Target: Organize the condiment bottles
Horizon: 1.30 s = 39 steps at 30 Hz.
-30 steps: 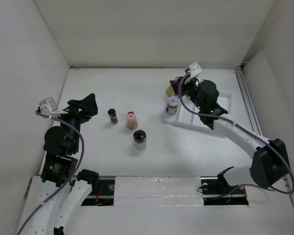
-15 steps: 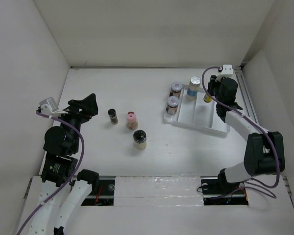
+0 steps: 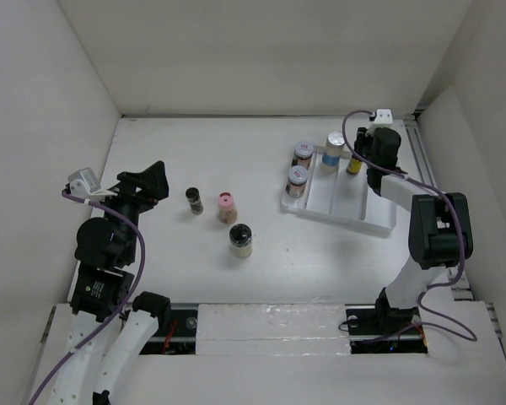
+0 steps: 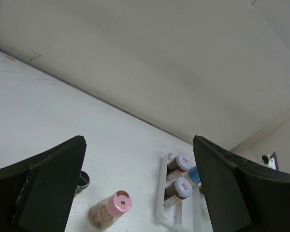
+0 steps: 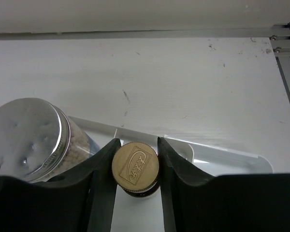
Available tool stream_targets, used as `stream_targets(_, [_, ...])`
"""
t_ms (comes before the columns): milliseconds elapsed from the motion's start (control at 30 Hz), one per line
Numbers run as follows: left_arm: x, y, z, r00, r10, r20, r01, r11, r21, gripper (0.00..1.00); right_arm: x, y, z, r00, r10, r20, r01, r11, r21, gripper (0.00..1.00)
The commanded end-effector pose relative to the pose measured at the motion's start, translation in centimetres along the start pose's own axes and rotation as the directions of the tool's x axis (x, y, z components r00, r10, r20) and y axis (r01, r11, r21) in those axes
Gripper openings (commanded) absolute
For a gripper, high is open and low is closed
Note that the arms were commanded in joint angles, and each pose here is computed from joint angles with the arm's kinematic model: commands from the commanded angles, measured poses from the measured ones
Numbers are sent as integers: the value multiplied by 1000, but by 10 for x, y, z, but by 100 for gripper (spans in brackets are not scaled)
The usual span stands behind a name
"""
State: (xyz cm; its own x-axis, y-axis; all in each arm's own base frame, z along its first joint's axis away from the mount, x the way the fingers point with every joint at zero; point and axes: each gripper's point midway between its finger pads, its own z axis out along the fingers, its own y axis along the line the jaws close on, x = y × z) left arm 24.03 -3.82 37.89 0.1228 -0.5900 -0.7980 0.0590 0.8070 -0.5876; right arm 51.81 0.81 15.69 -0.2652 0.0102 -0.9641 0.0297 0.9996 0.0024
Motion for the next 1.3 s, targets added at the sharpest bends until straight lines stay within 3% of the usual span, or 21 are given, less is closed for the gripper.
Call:
stream_targets(0, [-6, -4, 3, 999, 13, 31, -13, 1000, 16, 89, -57, -1, 5, 986, 12, 168, -11, 1000, -7, 44])
stream_targets(33, [-6, -4, 3, 999, 13, 31, -13, 1000, 16, 89, -50, -1, 5, 988, 12, 155, -11, 1000, -6, 60])
stream_targets(167, [-6, -4, 3, 999, 13, 31, -13, 1000, 16, 89, -74, -1, -17, 980, 26, 199, -25, 1000, -10, 81])
stream_targets(333, [-3, -4, 5, 1000, 16, 19, -16, 1000, 19, 89, -103, 28, -56, 970, 28, 243, -3, 994, -105, 82])
stream_targets(400, [-5, -5, 3, 1000, 13, 26, -13, 1000, 23, 89, -108, 72, -79, 964, 30, 264, 32, 973, -228, 73])
stream_targets(433, [-6, -3, 3, 999, 13, 32, -13, 1000, 14, 89, -106, 92, -86, 965, 30, 262, 48, 956, -288, 61])
stream_targets(467, [-6, -3, 3, 999, 13, 32, -13, 1000, 14, 89, -101, 141, -102, 966, 29, 257, 90, 895, -436, 49])
stream_targets(500, [-6, -3, 3, 999, 13, 32, -13, 1000, 14, 89, -94, 165, -112, 969, 25, 246, 107, 855, -507, 29])
stream_targets(600, [-5, -5, 3, 1000, 13, 26, -13, 1000, 23, 89, -70, 246, -161, 970, -43, 239, 204, 677, -707, 23])
stream_targets(700, [-3, -4, 5, 1000, 16, 19, -16, 1000, 19, 89, -32, 297, -216, 957, -146, 251, 290, 495, -819, 58])
stream_targets(733, [-3, -4, 5, 1000, 16, 19, -16, 1000, 19, 89, -13, 303, -229, 953, -184, 242, 301, 458, -836, 78])
stream_targets(867, [-1, -3, 7, 1000, 18, 11, -19, 1000, 14, 89, 30, 313, -275, 933, -278, 230, 321, 351, -880, 100])
stream_targets(1067, [1, -5, 7, 1000, 19, 4, -19, 1000, 25, 89, 73, 341, -297, 903, -369, 222, 310, 201, -929, 100])
stream_targets(1267, [-5, -6, 5, 1000, 12, 25, -13, 1000, 28, 89, 95, 376, -284, 875, -424, 234, 320, 142, -937, 100])
